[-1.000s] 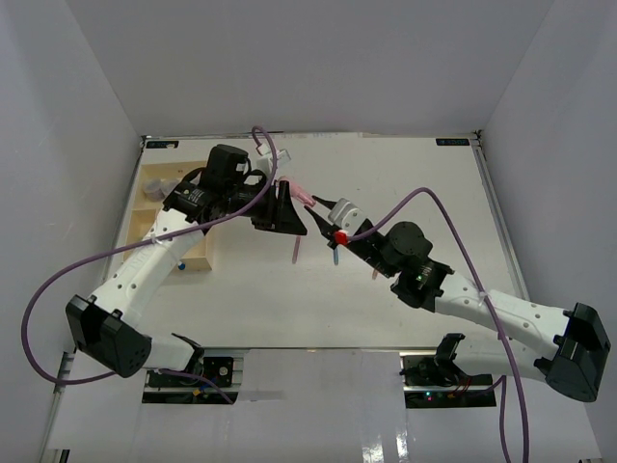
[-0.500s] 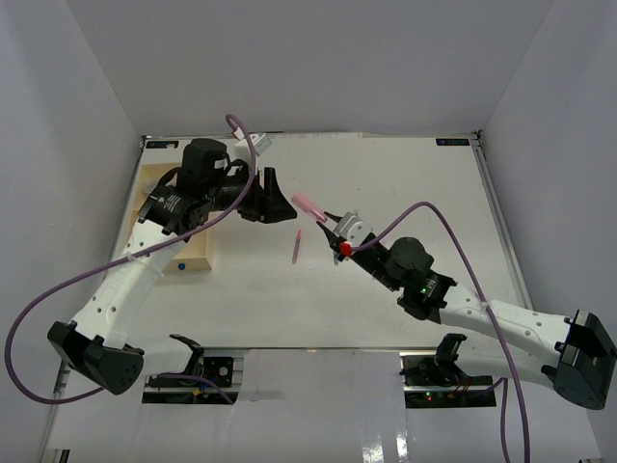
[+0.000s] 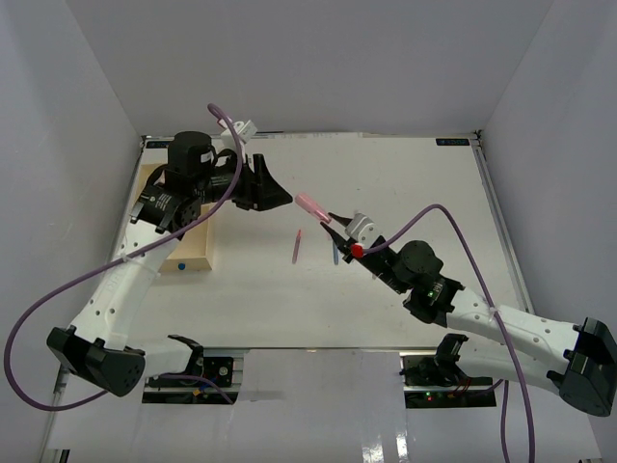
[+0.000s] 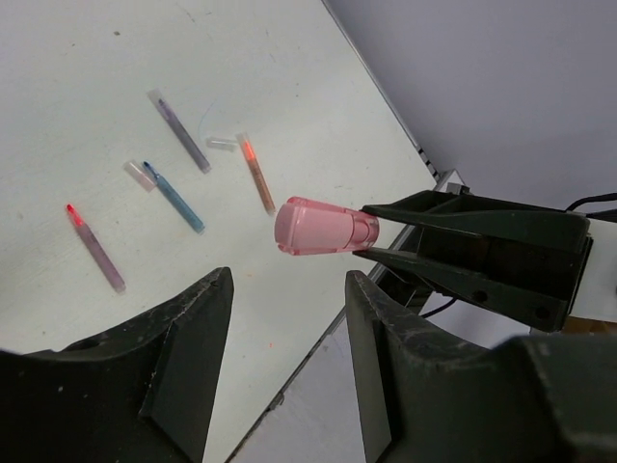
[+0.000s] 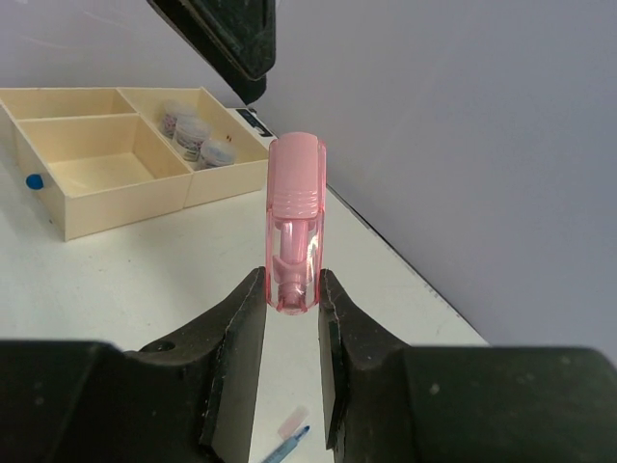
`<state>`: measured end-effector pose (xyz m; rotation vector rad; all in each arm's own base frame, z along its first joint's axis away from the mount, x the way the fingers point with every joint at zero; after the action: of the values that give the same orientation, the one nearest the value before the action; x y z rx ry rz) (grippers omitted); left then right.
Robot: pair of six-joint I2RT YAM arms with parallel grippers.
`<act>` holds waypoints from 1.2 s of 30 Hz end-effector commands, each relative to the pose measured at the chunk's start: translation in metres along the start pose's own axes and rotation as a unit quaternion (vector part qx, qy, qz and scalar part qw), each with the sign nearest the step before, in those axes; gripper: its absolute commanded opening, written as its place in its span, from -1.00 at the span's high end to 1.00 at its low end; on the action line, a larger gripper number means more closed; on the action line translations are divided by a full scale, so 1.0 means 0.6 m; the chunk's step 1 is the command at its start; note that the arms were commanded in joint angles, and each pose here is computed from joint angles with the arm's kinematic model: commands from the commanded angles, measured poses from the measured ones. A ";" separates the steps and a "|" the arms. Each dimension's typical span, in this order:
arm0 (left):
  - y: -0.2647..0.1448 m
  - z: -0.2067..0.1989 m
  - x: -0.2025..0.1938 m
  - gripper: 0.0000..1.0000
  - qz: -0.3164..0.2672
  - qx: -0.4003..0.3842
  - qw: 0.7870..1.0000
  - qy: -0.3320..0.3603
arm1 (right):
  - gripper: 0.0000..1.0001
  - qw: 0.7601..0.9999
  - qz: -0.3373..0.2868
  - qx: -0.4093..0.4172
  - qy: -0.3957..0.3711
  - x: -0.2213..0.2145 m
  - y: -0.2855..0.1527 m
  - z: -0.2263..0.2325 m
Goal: Sort the stationery into containers
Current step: Close the pen cap on the pen.
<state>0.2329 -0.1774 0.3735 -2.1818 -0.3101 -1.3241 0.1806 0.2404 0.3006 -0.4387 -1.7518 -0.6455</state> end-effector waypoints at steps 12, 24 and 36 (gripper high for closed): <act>0.024 -0.007 0.013 -0.20 -0.006 -0.075 0.997 -0.012 | 0.85 0.998 -0.049 0.012 0.022 0.034 0.009 0.002; 0.035 -0.003 0.006 -0.04 0.008 -0.090 0.996 -0.022 | 0.85 0.998 -0.055 0.014 0.025 0.040 0.014 0.003; 0.041 0.001 -0.010 0.01 0.024 -0.096 0.995 -0.032 | 0.85 0.997 -0.068 0.014 0.029 0.052 0.019 0.002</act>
<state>0.2450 -0.1974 0.3601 -2.3652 -0.1790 -1.2951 0.1783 0.2486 0.3000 -0.3786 -1.7309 -0.6233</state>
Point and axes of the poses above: each gripper's point midway between its finger pads, its own y axis out along the fingers, its own z axis along the line the jaws close on, x = y × z, the point moved 7 cm from there along -y, back along the fingers, and after that the axes turned 13 degrees about y, right-handed, at the moved point
